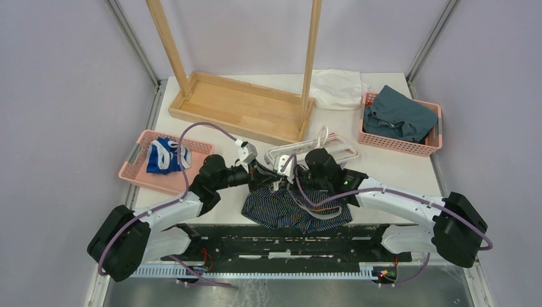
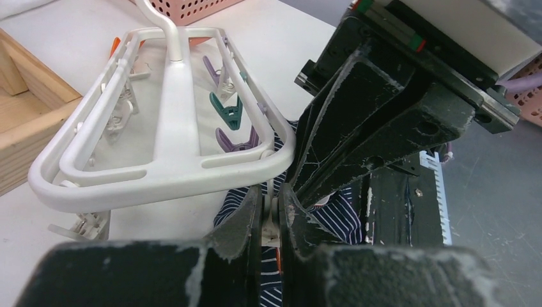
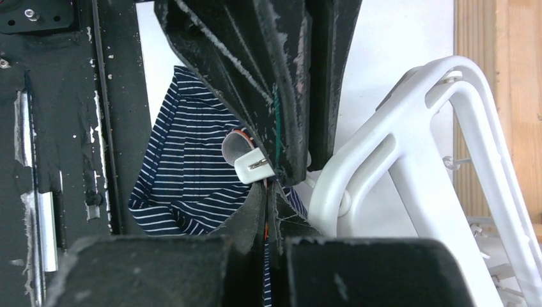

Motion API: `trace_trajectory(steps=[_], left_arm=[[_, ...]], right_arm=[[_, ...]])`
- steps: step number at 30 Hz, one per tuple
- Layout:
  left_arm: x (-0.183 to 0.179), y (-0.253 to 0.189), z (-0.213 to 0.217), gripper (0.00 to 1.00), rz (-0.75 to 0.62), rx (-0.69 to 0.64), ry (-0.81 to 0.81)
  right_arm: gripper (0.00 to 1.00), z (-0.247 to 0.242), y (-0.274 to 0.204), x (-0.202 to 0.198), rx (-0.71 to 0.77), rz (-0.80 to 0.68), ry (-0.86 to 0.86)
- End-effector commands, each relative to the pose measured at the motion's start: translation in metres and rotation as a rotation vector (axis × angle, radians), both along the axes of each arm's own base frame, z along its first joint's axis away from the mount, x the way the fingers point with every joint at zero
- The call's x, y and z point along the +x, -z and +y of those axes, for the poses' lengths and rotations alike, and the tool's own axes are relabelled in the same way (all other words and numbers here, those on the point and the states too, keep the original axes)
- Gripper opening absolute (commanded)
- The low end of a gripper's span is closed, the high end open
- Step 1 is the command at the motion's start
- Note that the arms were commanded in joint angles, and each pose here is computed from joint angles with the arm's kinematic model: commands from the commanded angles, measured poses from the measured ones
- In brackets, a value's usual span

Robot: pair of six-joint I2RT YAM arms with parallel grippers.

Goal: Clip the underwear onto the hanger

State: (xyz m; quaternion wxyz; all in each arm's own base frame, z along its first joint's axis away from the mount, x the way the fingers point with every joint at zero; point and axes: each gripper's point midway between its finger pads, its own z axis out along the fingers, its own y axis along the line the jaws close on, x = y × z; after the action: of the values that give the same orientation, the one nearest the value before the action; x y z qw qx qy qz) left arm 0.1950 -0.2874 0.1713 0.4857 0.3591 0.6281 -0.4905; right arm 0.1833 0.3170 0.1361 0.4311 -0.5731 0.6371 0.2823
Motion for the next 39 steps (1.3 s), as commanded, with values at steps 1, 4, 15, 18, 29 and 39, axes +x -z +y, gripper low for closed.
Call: trace_trajectory(steps=[1, 4, 15, 18, 29, 39], left_arm=[[0.004, -0.02, -0.001, 0.03, -0.132, -0.022, -0.012], [0.004, -0.019, -0.001, 0.03, -0.14, -0.016, -0.012], [0.0, -0.027, -0.001, 0.03, -0.169, -0.033, -0.003], [0.0, -0.027, -0.001, 0.03, -0.171, -0.034, -0.001], [-0.004, -0.024, -0.003, 0.03, -0.163, -0.029, 0.013], [-0.005, -0.032, -0.003, 0.03, -0.174, -0.051, 0.012]], right_arm=[[0.01, 0.015, -0.023, 0.0, 0.034, 0.063, -0.003], [0.01, 0.018, -0.02, -0.001, 0.033, 0.117, 0.016], [0.01, 0.017, -0.02, 0.013, 0.056, 0.179, 0.166], [0.0, 0.015, -0.023, 0.016, 0.085, 0.183, 0.207], [0.0, 0.011, -0.025, 0.023, 0.1, 0.202, 0.284], [0.01, 0.013, -0.018, 0.026, 0.11, 0.23, 0.325]])
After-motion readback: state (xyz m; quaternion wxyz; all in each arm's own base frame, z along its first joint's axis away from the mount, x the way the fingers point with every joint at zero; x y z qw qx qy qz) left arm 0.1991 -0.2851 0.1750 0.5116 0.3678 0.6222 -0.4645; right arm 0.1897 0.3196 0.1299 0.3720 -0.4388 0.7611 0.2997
